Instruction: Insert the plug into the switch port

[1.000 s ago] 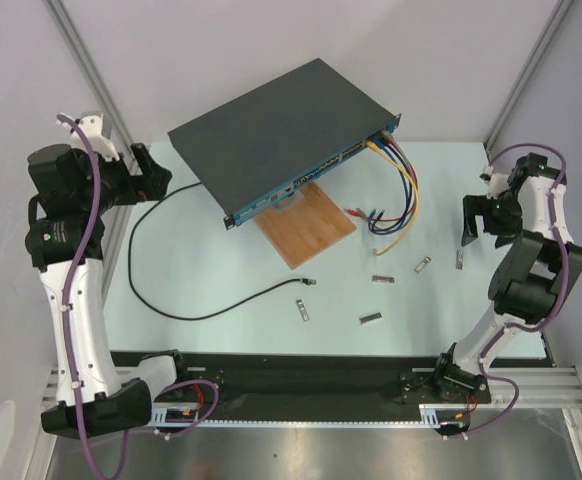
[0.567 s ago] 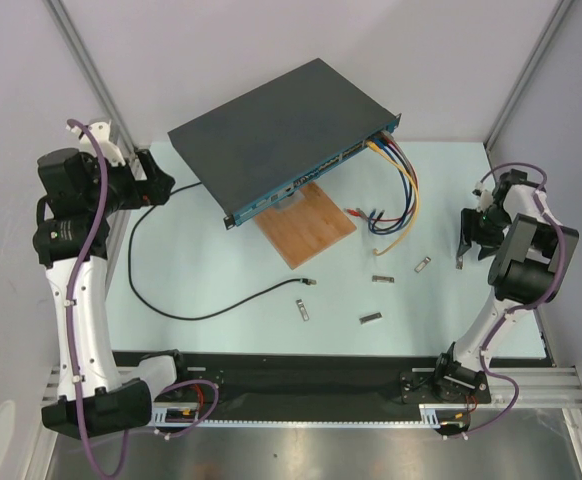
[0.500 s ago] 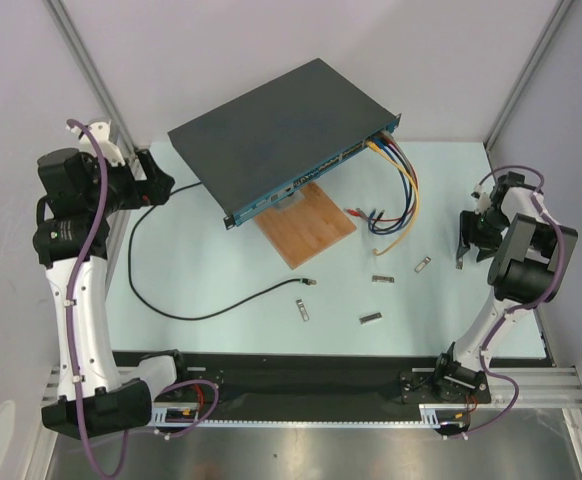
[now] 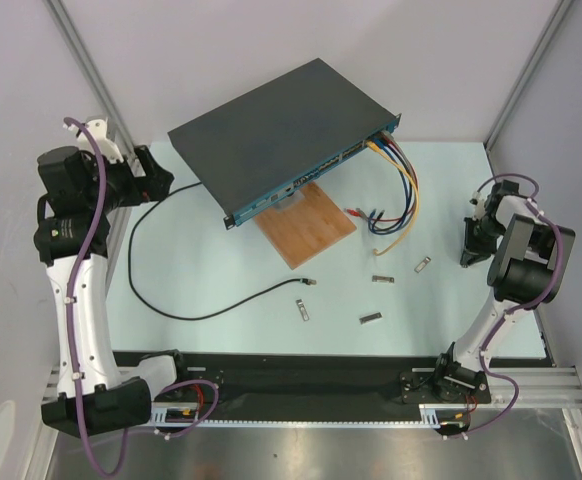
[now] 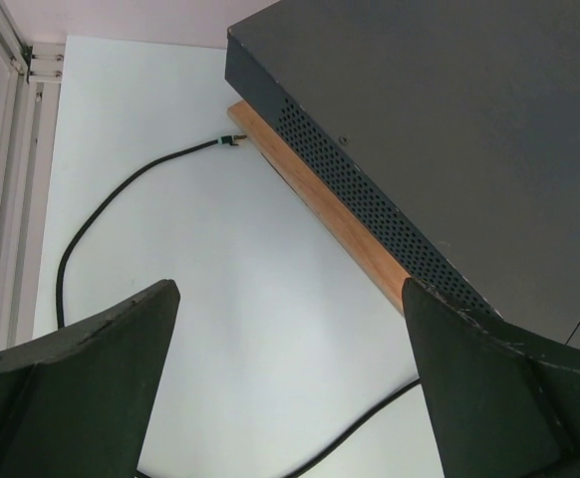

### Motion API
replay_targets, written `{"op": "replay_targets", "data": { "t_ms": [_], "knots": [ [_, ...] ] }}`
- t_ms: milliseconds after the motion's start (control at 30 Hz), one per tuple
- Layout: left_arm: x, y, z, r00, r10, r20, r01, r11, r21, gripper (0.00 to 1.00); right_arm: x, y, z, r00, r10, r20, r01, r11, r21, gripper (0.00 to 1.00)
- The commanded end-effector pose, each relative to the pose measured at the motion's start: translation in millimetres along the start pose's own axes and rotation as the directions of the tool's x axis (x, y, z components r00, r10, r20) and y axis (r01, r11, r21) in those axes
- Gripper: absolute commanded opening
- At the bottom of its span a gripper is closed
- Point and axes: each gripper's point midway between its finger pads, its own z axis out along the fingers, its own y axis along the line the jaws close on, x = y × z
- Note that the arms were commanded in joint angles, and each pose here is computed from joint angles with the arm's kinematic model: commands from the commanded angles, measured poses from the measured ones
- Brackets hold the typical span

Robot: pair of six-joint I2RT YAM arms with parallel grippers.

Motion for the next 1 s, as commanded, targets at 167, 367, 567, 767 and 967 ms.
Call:
{"op": "replay_targets", "data": {
  "t_ms": [167,367,567,767,967],
  "knots": [
    [-19.5,-8.7,-2.0,0.997,0.032,0.071,-0.034,0.999,0.041,1.00,-5.4,4.5,-17.0,0.999,-0.015,0.045,0.019,0.996,-0.085,0.00],
    [-44.5,-48.5,-24.1,0.958,0.219,0.185,-0.258,0.940,0.223,1.00,-34.9,43.1,-140.6,0.952,-0.107,0.287,0.208,0.914,-0.349,0.00],
    [-47.5,-106.7,-50.3,0.820,0.433,0.374,-0.556,0.755,0.347,1.00,-20.5,132.1,-247.7,0.838,-0.212,0.503,0.495,0.684,-0.536,0.00],
    [-16.0,-166.6,-74.2,0.641,0.540,0.545,-0.767,0.461,0.446,1.00,31.2,220.2,-278.7,0.744,-0.364,0.560,0.668,0.438,-0.602,0.00],
    [46.7,-226.0,-83.2,0.419,0.588,0.692,-0.881,0.080,0.466,0.98,101.5,282.2,-274.1,0.632,-0.521,0.574,0.739,0.182,-0.648,0.00]
  ]
}}
